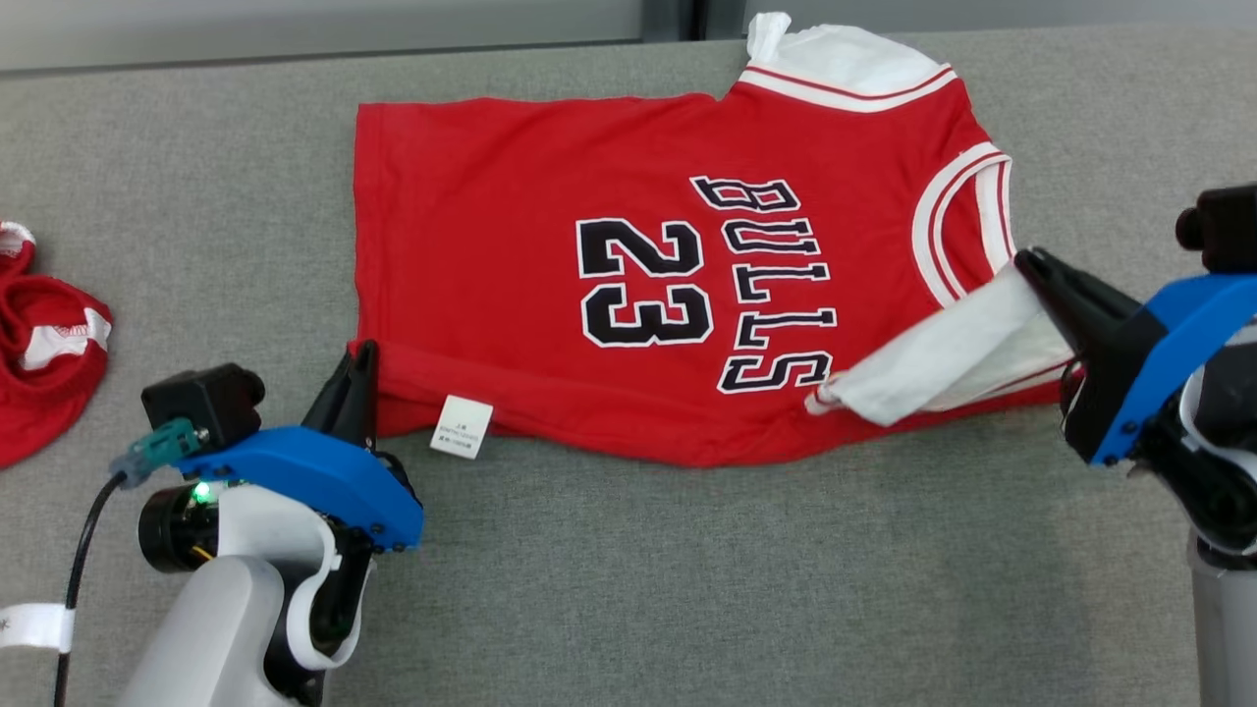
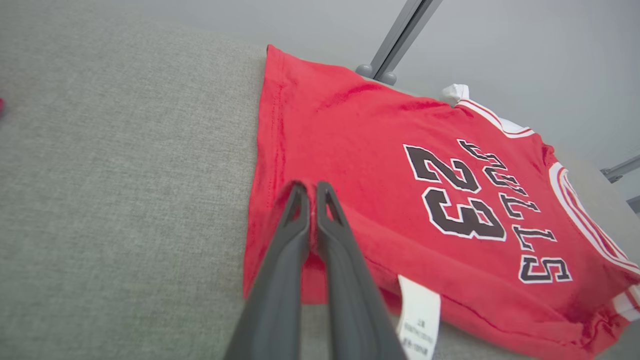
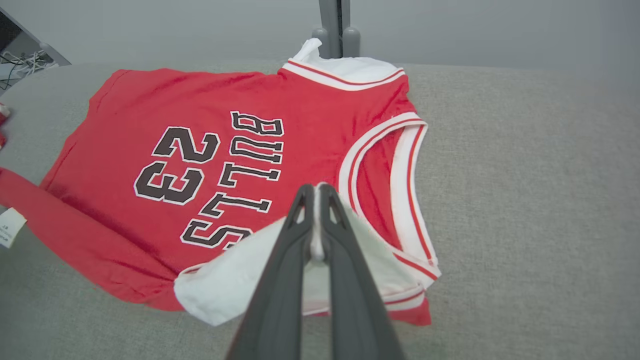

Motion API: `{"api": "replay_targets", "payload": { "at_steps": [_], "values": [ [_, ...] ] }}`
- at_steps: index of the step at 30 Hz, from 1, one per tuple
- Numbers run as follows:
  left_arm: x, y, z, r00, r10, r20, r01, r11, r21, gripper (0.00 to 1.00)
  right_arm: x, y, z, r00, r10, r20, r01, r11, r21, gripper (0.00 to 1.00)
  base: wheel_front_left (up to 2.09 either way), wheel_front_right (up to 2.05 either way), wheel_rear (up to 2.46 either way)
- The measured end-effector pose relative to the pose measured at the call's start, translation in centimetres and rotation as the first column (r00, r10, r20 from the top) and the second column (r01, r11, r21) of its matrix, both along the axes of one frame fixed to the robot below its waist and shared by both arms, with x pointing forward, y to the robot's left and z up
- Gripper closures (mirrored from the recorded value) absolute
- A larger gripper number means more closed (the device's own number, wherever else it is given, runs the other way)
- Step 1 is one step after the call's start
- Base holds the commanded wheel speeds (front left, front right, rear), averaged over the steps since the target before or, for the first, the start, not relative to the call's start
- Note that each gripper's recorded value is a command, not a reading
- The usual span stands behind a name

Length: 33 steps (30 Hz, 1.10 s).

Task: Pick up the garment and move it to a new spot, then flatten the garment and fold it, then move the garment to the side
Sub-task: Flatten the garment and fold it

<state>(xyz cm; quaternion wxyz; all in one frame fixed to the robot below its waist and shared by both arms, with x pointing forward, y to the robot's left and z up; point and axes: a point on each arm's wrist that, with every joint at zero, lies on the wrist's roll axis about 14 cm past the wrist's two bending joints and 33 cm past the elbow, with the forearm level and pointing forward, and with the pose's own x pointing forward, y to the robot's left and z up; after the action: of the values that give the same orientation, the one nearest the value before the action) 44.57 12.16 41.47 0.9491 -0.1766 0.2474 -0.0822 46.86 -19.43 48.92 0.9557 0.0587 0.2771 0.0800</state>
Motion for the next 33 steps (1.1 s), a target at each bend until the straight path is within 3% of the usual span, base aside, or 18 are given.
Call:
{"api": "replay_targets", "payload": {
  "at_steps": [18,19,20,21,33],
  "values": [
    [3.1,0.8,-3.7,0.999,-0.008,-0.053,0.012,0.997,0.072,1.00,7.5,-0.7,-0.6,0.988,-0.045,0.145,0.046,0.999,-0.006,1.00,0.00,0.00,0.00],
    [3.0,0.8,-3.8,0.998,-0.011,-0.057,0.015,0.997,0.074,1.00,7.7,-0.7,-0.6,0.986,-0.051,0.159,0.052,0.999,0.002,0.55,0.00,0.00,0.00],
    [3.1,0.7,-3.8,0.998,-0.012,-0.055,0.016,0.997,0.074,0.67,7.9,-0.6,-0.6,0.984,-0.054,0.167,0.054,0.999,0.008,0.00,0.00,0.00,0.00],
    [3.2,0.7,-3.8,0.999,-0.014,-0.049,0.017,0.997,0.076,0.00,8.1,-0.4,-0.6,0.983,-0.053,0.175,0.052,0.999,0.013,0.00,0.00,0.00,0.00],
    [0.3,1.2,-2.9,0.999,-0.028,-0.022,0.031,0.991,0.129,0.00,6.5,0.4,0.5,0.976,-0.037,0.213,0.036,0.999,0.012,0.00,0.00,0.00,0.00]
  ]
}}
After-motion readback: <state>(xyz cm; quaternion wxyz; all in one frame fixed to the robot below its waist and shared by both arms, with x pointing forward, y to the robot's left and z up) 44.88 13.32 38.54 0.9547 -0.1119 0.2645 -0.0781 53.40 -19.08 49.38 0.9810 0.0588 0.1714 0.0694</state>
